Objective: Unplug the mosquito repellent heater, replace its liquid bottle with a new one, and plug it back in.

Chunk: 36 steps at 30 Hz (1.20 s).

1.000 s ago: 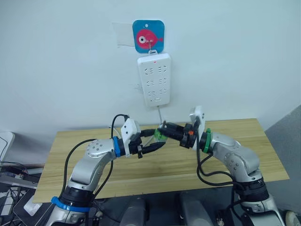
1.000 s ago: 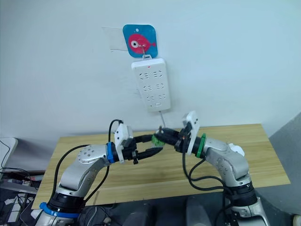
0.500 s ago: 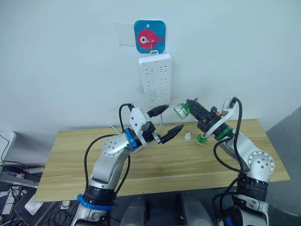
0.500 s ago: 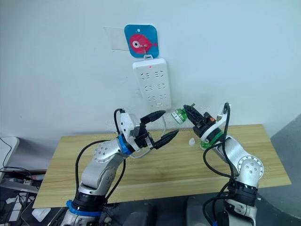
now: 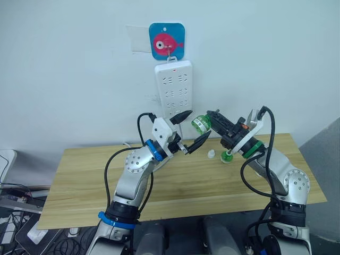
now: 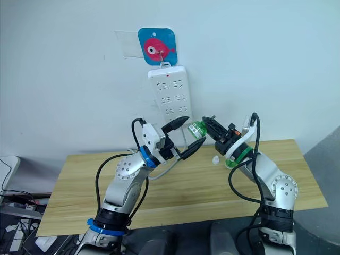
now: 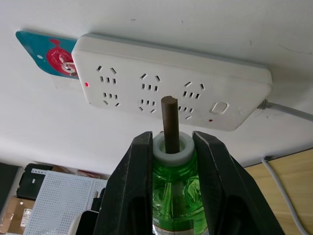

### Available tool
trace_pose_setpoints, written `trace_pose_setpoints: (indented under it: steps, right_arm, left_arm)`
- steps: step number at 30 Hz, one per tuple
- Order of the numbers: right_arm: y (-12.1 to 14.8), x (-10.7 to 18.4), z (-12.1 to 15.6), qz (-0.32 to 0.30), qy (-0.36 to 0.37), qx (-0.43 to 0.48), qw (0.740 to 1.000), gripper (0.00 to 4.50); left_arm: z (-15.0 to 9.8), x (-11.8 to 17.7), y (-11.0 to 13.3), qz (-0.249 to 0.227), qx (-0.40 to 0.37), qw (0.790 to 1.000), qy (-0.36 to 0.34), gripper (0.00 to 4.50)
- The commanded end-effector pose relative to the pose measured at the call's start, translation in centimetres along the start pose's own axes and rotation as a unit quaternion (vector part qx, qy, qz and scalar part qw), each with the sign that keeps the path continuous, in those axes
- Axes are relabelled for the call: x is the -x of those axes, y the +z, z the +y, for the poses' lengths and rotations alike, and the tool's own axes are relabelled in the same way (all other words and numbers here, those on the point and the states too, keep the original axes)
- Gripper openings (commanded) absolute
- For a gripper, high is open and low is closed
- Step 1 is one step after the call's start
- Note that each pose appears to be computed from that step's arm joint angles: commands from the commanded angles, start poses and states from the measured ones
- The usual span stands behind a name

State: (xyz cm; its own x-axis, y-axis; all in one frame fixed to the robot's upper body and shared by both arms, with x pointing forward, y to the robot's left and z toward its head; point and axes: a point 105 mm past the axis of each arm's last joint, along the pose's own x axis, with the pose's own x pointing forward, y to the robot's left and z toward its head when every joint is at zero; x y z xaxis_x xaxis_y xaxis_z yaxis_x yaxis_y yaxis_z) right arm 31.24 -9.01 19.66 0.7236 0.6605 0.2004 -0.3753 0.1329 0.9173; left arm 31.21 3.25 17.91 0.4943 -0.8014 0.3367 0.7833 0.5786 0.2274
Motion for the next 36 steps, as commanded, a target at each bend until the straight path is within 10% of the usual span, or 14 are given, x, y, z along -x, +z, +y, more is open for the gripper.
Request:
trace_pose_setpoints:
  steps: [1, 25, 33, 36]
  right_arm:
    - [0.0, 0.1, 1.8, -0.005, 0.032, 0.003, 0.999, 0.86]
    - [-1.1, -0.3, 2.7, 0.007, 0.039, 0.000, 0.999, 0.86]
    - [-1.0, -0.4, 2.9, 0.005, 0.041, -0.001, 0.999, 0.86]
    - [-1.0, -0.4, 2.9, 0.004, 0.042, -0.001, 0.999, 0.86]
  left_arm:
    - [0.0, -0.5, 0.9, -0.021, -0.013, 1.000, -0.001, 4.50]
    - [0.1, -1.0, 1.3, -0.037, -0.012, 0.999, 0.016, 4.50]
    - [0.1, -0.8, 1.1, -0.032, -0.009, 0.999, 0.023, 2.42]
    - [0.1, -0.8, 1.0, -0.031, -0.009, 0.999, 0.024, 2.25]
